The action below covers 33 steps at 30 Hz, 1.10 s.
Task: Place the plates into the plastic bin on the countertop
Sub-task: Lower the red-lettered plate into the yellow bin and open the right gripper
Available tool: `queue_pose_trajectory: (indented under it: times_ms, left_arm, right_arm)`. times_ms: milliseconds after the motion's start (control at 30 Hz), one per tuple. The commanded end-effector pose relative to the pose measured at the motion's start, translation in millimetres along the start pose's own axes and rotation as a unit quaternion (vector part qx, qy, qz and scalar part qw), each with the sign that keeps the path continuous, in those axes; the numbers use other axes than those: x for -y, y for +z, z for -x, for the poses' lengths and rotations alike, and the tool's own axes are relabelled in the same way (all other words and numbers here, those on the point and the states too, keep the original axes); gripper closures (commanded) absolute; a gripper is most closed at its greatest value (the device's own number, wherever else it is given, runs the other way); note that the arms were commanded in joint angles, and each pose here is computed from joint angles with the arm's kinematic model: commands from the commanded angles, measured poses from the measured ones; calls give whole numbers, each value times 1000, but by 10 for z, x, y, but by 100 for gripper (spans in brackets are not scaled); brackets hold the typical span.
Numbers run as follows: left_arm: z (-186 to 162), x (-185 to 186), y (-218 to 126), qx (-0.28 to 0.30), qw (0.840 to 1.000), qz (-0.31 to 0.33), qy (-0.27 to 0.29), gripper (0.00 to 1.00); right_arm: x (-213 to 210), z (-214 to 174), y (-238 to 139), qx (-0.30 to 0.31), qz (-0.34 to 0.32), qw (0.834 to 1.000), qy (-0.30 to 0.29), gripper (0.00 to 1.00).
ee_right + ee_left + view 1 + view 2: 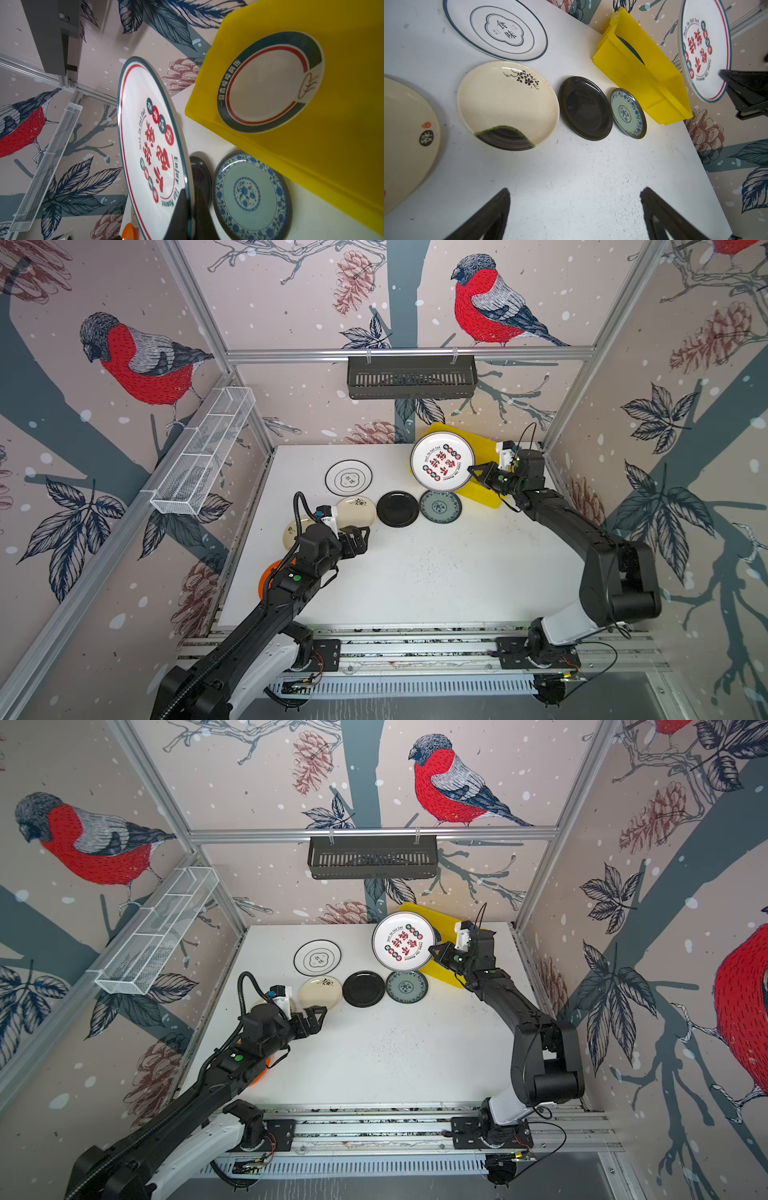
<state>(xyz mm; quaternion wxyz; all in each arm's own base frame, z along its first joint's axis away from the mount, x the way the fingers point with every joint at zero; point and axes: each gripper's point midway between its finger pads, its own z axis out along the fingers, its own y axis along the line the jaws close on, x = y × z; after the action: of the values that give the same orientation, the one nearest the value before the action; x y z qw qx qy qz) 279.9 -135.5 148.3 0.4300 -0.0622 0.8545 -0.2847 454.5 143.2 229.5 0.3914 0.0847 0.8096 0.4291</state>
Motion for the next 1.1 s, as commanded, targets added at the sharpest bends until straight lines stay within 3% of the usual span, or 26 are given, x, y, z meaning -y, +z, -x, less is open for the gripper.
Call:
queue_pose_trajectory:
  times_ms: [0, 667, 1067]
  left_arm:
    - [151, 131, 16, 22, 999, -24, 14, 3]
    - [402, 366, 23, 24, 998, -42, 43, 3]
    - [482, 375, 12, 31, 998, -34, 42, 3]
  right_arm:
    - [12, 320, 22, 38, 6, 999, -4, 100]
    - [800, 919, 668, 76, -107, 991, 0, 100]
    - [1228, 922, 1189, 48, -185, 982, 2, 100]
